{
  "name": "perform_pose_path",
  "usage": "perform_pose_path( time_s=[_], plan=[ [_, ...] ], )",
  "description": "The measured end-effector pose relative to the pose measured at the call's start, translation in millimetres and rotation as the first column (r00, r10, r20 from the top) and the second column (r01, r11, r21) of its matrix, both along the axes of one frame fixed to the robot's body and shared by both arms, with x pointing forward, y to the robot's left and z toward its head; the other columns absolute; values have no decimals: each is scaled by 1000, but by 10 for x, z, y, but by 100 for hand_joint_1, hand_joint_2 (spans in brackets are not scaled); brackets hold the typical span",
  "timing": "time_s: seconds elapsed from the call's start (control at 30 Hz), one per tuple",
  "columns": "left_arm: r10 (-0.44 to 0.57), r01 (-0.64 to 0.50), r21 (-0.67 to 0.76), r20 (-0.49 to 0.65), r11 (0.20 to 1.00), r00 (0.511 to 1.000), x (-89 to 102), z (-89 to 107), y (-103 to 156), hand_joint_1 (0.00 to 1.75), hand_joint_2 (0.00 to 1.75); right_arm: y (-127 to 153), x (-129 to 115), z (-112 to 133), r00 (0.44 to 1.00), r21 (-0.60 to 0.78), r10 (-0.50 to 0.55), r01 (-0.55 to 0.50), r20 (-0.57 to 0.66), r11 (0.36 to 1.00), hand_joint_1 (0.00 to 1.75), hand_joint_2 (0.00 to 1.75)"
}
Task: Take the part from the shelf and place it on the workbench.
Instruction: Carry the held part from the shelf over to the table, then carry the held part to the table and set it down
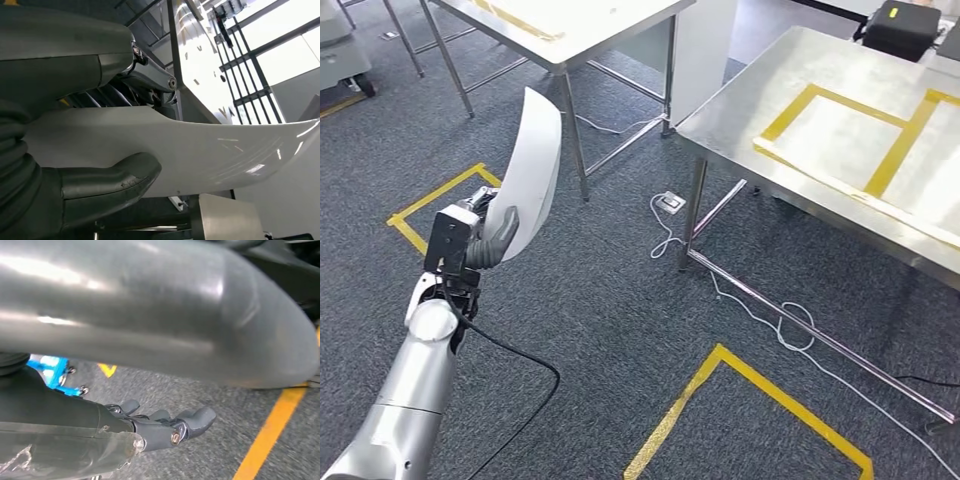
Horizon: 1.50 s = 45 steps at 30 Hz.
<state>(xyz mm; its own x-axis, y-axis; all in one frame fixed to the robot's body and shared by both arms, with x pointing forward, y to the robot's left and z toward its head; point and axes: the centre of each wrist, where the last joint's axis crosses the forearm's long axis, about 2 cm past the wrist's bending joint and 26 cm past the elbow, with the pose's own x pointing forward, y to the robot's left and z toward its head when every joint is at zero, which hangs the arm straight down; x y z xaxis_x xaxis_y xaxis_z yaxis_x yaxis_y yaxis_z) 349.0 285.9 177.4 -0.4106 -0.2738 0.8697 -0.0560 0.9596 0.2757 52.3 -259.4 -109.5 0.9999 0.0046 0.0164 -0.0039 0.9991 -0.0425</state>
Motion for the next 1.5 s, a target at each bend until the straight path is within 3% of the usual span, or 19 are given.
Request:
perform_pose_path(
  time_s=[0.27,0.5,0.9,1.5],
  plan=[
    [20,-20,6,-1,1000,1000,63,51,-6,175,175,3,43,6,1000,-14,-4,4,28,1000,0,0],
    [135,-136,73,12,988,991,85,81,11,175,175,6,54,9,999,-30,-15,16,33,999,0,0],
    [57,-56,74,-13,996,998,45,-48,-79,175,175,9,-11,0,1000,-44,-4,4,-9,999,0,0],
    [-8,9,50,-11,999,1000,40,-76,-87,175,175,11,18,5,1000,-51,2,-2,-3,999,0,0]
  ],
)
